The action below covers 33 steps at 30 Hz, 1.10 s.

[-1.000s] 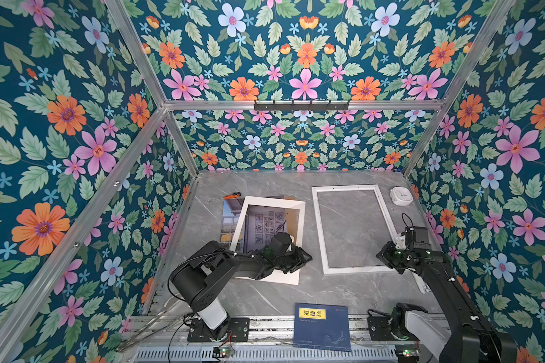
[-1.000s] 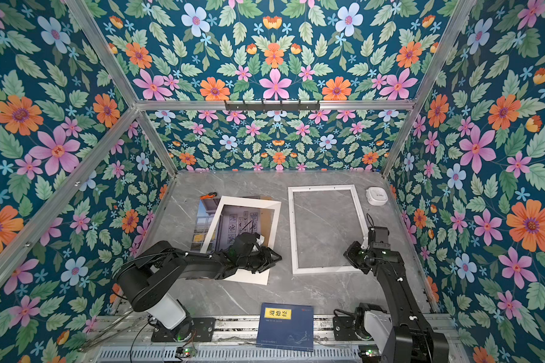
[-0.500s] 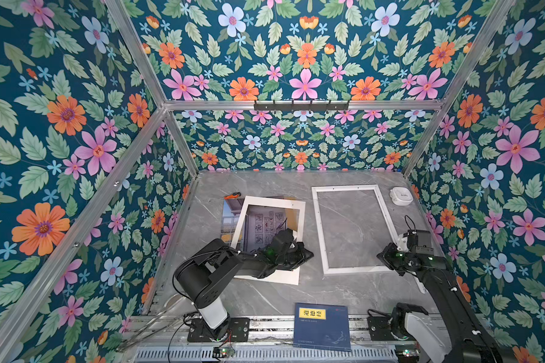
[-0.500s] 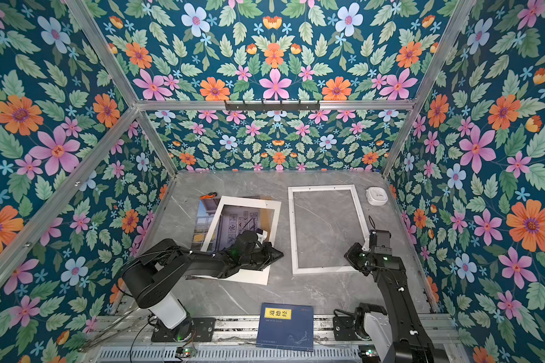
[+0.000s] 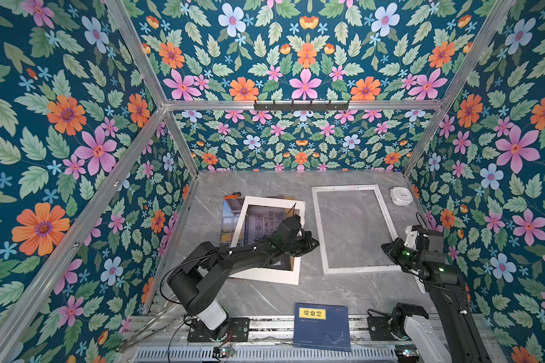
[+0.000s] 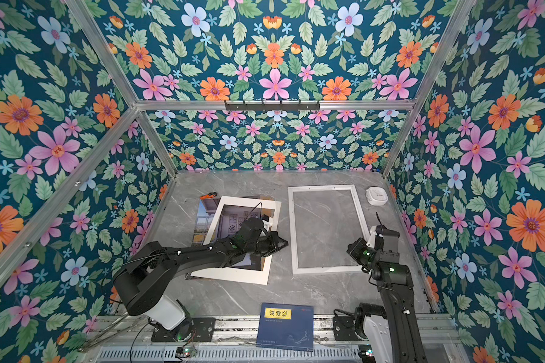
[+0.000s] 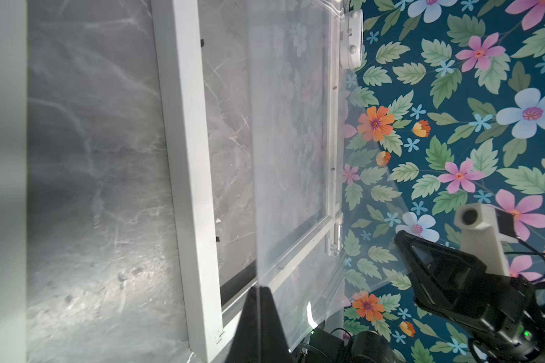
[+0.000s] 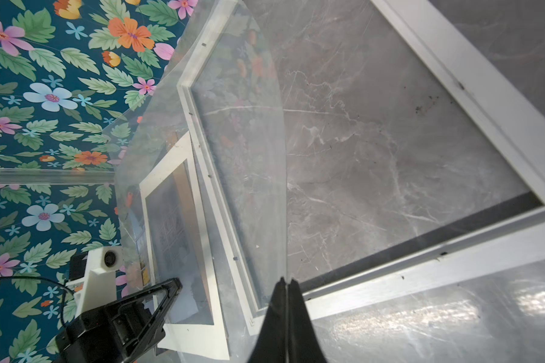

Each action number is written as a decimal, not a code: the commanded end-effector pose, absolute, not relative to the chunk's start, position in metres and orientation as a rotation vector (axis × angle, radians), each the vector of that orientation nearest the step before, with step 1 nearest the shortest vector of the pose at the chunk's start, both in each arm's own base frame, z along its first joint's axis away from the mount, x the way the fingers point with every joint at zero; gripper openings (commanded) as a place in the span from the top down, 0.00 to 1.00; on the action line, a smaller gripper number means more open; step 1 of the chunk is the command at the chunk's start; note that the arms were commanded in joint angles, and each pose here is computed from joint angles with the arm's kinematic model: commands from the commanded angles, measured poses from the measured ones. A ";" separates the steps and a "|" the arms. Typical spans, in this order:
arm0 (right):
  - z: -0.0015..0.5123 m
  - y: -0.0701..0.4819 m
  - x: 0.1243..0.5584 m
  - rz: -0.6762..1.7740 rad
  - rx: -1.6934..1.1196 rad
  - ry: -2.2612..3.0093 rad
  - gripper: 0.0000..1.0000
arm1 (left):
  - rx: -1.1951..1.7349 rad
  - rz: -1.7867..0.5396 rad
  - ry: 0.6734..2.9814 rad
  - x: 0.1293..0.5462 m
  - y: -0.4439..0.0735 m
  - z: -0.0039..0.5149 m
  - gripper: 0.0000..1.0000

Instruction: Put the photo into the frame

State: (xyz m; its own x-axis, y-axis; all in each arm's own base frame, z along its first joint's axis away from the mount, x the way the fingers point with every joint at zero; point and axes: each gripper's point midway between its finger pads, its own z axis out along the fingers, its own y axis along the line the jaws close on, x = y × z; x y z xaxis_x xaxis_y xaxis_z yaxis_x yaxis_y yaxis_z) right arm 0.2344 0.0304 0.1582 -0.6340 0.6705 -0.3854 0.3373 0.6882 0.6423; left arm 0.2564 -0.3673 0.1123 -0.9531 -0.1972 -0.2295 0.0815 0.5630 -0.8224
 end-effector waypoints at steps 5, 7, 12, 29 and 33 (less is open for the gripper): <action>0.163 0.014 0.229 0.572 0.812 2.257 1.00 | -0.005 -1.323 2.499 0.272 -0.387 0.118 1.00; 0.165 0.010 0.231 0.549 0.812 2.255 1.00 | 0.012 -1.346 2.480 0.279 -0.398 0.122 1.00; 0.168 0.001 0.241 0.472 0.789 2.263 1.00 | 0.028 -1.363 2.470 0.292 -0.415 0.122 1.00; 0.156 -0.024 0.269 0.567 0.847 2.298 1.00 | -0.019 -1.467 2.487 0.306 -0.443 0.101 1.00; 0.150 -0.028 0.270 0.547 0.869 2.312 1.00 | -0.032 -1.482 2.479 0.309 -0.446 0.100 1.00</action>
